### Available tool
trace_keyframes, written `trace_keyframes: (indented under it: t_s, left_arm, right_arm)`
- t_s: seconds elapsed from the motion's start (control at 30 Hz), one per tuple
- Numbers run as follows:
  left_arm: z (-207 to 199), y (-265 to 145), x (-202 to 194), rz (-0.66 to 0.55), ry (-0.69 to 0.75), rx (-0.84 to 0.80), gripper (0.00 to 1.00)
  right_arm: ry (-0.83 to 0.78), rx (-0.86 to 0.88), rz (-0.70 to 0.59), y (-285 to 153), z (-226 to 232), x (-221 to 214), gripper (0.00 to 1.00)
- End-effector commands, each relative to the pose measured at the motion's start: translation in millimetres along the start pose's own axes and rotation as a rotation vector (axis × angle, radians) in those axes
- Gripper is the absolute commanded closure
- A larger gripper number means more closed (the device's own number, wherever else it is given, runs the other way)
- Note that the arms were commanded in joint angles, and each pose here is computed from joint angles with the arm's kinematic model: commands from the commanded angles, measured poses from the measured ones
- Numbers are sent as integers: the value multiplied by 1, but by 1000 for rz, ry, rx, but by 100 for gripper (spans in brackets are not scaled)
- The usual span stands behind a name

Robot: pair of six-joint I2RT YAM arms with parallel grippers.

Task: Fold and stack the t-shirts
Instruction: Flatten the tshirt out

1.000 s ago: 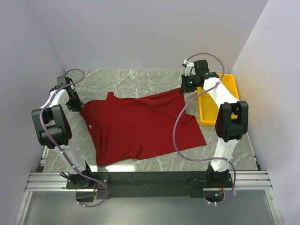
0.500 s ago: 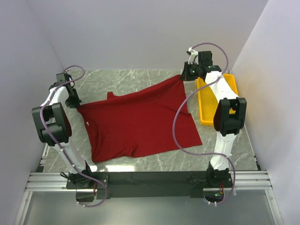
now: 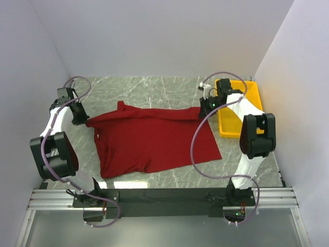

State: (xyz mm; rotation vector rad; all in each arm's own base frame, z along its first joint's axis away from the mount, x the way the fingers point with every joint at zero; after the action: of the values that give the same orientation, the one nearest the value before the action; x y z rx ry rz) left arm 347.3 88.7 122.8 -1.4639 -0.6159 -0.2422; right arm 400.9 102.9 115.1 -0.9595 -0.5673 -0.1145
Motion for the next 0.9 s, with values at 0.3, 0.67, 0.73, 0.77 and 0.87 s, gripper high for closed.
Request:
trace_keyframes:
  t_s: [0.3,0.67,0.73,0.77,0.87]
  left_arm:
    - [-2,7,-40,159,-128,-17,74]
    - [-10,-42,20,-151,-115,-80,52]
    - [-16,-34,26,-145,-89,-129,47]
    - [-18,-22,33,-141,-80,-150,43]
    - [-28,5,46,-111,-43,-246,40]
  right_arm:
    - [-107,-153,112,-15,-24,-51,100]
    - [-163,-155,171,-17,-26,-76,100]
    - [-156,-145,174,-16,-25,-78,100]
    - [-156,-140,167,-15,-24,-76,100]
    - [-140,-124,158,-14,-21,-72,100]
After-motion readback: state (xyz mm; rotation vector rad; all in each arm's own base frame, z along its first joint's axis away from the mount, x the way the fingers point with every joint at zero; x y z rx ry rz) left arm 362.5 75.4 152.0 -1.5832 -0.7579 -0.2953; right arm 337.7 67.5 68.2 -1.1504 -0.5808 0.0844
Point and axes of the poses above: each gripper's point midway between its finger pads, its own y axis out along the fingers, its own z axis along the line the jaws close on, x = y × z, the point moved 3 cm from there along -y, back along the fingers, and after that the axes turned 13 degrees about y, right-handed, at the moved point
